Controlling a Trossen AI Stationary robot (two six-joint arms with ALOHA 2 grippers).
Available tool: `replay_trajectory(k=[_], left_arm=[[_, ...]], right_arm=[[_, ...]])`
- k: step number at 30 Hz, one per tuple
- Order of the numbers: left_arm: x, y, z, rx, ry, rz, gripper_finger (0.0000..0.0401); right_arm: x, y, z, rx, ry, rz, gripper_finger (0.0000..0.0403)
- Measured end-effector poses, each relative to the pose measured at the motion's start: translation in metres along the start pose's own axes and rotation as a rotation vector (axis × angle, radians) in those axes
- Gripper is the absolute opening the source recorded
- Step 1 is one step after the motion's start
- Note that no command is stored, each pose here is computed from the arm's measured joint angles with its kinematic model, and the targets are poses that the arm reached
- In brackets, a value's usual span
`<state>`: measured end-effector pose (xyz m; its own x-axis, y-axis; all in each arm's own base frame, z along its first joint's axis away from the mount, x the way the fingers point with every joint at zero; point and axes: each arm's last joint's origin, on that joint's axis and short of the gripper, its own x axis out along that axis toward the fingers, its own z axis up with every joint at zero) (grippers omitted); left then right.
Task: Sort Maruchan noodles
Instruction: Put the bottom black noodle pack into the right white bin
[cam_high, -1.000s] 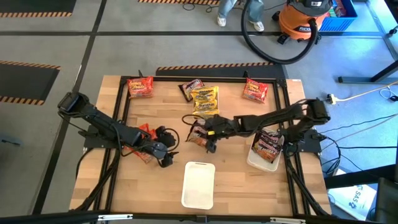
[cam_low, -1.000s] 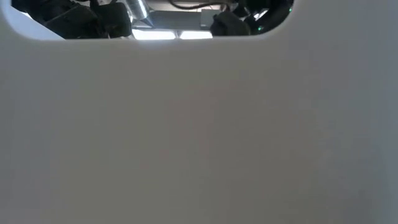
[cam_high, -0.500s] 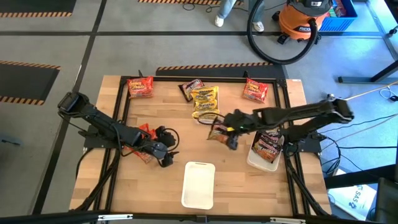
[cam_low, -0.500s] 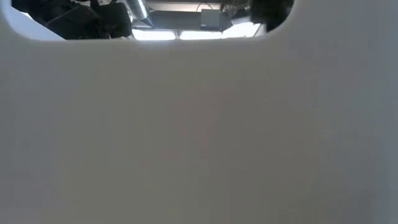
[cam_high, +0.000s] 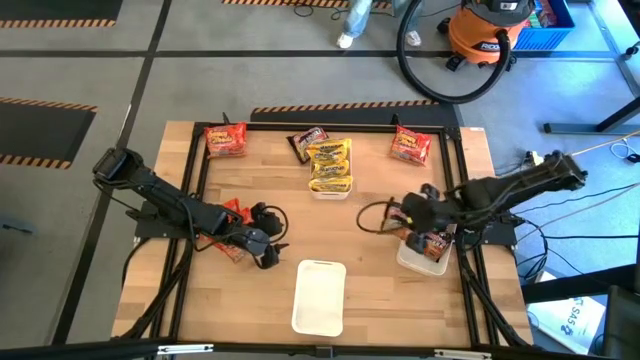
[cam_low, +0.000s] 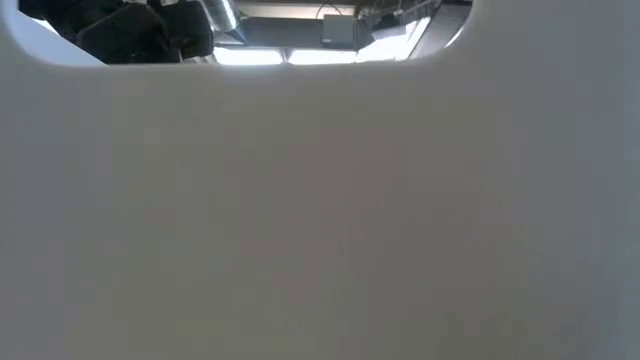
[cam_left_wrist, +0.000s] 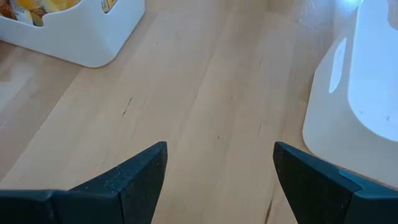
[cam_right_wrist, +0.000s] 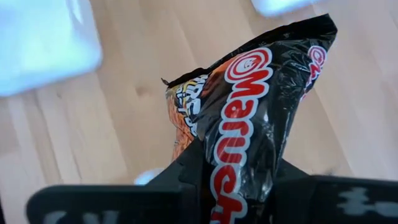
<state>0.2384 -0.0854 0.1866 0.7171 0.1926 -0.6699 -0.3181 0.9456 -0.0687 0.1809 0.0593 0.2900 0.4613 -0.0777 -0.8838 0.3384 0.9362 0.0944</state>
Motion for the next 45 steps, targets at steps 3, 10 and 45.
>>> replay_trajectory(k=[3,10,45], left_arm=[[0.0,0.0,0.0,-0.004,-0.005,0.004,0.0288],[0.0,0.0,0.001,-0.009,-0.013,0.0,0.0288],[0.0,0.0,0.002,-0.037,-0.025,0.015,0.0288]], right_arm=[[-0.005,0.003,-0.013,0.005,0.04,-0.037,0.0056],[-0.013,0.02,-0.038,-0.054,0.03,-0.07,0.0056],[0.041,0.017,-0.121,-0.07,0.005,-0.166,0.0056]])
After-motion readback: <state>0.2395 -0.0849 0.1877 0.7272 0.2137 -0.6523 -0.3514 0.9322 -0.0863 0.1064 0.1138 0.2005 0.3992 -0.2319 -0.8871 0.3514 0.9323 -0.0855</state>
